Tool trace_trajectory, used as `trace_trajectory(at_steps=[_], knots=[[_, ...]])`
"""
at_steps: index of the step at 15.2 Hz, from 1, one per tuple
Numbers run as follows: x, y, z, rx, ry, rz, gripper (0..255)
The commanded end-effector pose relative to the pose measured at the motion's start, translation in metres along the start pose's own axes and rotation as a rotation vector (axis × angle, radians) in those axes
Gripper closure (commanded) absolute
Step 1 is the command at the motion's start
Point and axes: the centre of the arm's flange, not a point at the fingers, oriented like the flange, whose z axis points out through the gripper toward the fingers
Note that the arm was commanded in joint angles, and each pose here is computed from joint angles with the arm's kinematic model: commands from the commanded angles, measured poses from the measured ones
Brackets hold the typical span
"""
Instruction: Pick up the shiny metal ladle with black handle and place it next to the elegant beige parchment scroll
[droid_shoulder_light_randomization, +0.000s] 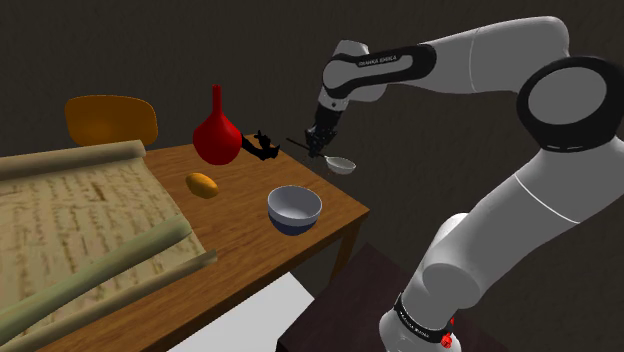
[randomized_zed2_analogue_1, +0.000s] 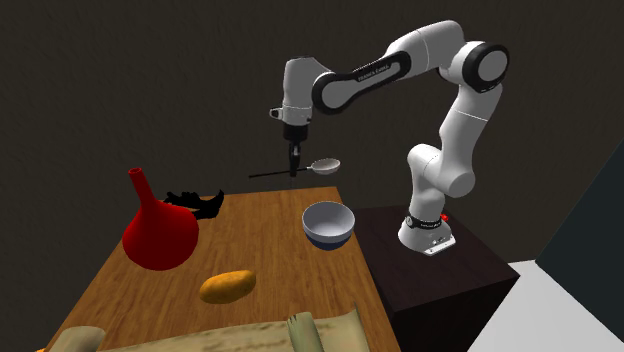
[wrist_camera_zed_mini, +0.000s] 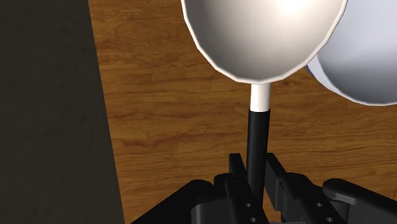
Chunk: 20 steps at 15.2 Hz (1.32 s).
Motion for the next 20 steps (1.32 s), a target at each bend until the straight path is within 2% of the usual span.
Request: trace_trajectory(at_steps=[1,20], knots=[[0.001,0.0,-0.008,0.0,0.0,0.0,255],[-0.076,-0.239,0.006,0.0,0.0,0.0,255]])
